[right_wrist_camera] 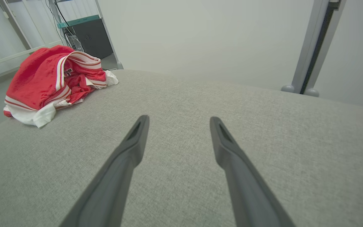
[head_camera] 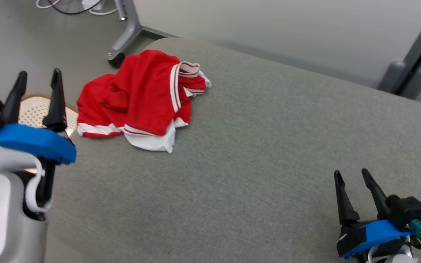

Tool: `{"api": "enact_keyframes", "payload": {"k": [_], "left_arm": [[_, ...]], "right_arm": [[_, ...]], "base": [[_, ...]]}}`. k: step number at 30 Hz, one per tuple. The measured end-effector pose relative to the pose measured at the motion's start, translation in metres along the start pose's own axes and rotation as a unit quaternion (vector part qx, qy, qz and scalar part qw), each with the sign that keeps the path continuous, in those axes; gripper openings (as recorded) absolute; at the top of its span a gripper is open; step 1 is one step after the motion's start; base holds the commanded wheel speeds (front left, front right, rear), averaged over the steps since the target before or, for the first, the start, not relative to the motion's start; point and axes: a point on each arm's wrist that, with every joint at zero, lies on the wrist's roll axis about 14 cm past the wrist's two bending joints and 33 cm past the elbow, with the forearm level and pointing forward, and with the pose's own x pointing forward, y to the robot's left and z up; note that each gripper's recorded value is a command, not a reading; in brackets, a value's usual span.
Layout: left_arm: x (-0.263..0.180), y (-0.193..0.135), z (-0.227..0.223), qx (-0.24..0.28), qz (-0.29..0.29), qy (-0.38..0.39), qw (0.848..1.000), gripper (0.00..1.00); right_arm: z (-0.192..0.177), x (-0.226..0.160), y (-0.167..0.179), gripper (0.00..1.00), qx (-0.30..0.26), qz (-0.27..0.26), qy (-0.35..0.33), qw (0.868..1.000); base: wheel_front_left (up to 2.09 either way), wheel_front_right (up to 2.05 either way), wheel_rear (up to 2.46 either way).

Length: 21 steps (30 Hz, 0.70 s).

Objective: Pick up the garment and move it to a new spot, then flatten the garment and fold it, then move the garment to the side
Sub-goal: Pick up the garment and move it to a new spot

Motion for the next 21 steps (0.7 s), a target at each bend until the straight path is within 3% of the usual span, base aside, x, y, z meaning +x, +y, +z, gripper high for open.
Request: {"api": "enact_keyframes", "payload": {"k": [5, 12, 21], "left_arm": [[0.059, -0.010, -0.015, -0.003, -0.024, 0.069, 0.997, 1.00], [0.121, -0.020, -0.086, -0.018, -0.017, 0.185, 0.982, 1.00], [0.136, -0.034, -0.193, -0.034, 0.014, 0.332, 0.943, 1.00]], "right_arm": [[-0.012, -0.005, -0.030, 1.00, 0.007, -0.036, 0.012, 0.999], [-0.033, -0.018, -0.084, 1.00, 0.002, -0.103, 0.039, 0.994], [-0.047, -0.043, -0.139, 1.00, 0.001, -0.180, 0.051, 0.982]], "base": [[0.00, 0.00, 0.00], [0.00, 0.00, 0.00], [0.00, 0.00, 0.00]]}}
